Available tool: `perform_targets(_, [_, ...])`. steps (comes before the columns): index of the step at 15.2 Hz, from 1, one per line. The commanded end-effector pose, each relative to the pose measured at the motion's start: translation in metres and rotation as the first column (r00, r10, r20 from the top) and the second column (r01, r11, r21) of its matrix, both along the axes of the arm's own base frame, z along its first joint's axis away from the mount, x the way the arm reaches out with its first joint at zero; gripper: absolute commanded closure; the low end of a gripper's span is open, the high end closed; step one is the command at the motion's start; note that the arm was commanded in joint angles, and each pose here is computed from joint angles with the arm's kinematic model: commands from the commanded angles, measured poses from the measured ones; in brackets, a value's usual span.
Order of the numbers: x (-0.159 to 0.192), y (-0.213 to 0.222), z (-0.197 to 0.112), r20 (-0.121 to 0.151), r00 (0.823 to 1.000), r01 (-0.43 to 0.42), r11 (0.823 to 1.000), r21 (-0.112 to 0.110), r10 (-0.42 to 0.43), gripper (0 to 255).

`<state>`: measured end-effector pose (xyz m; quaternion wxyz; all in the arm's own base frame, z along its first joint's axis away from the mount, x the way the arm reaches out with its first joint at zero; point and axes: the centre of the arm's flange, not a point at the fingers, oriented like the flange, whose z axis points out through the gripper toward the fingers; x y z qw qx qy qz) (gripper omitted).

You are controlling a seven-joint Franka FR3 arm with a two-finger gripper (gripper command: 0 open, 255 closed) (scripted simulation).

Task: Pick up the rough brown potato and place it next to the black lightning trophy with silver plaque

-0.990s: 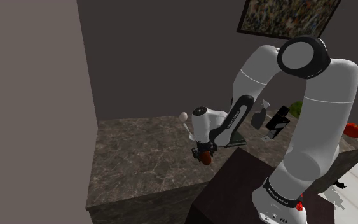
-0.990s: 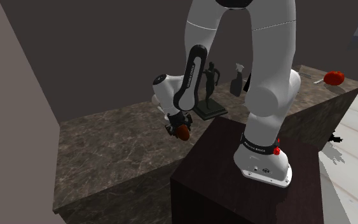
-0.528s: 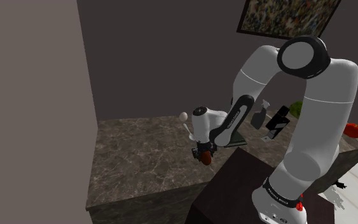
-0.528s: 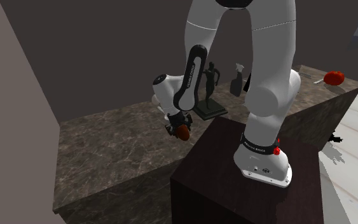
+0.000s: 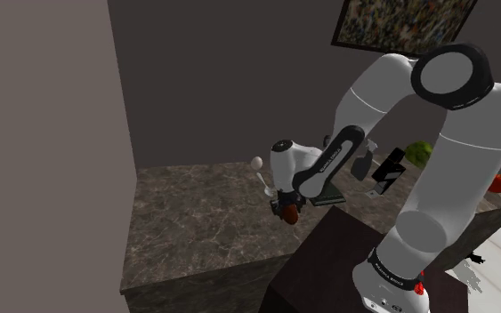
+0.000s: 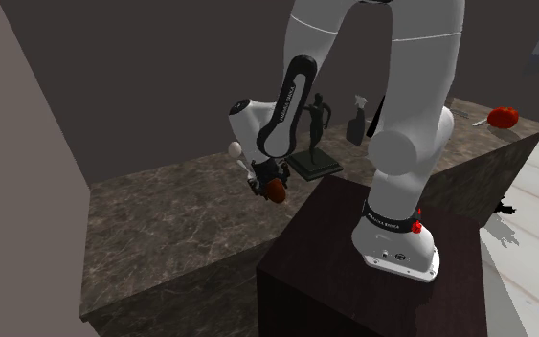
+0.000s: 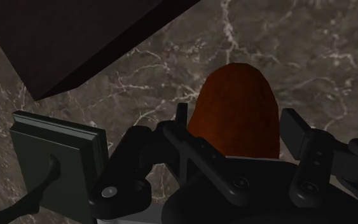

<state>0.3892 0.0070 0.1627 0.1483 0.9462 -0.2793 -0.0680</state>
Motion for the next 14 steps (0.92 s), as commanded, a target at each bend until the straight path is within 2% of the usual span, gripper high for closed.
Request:
perform_targets(1, [0.0, 0.0, 0.011, 0.0, 1.0, 0.0, 1.0, 0.0, 0.0, 255])
perform_targets(14, [0.0, 0.0, 0.079, 0.0, 1.0, 0.0, 1.0, 0.0, 0.0, 255])
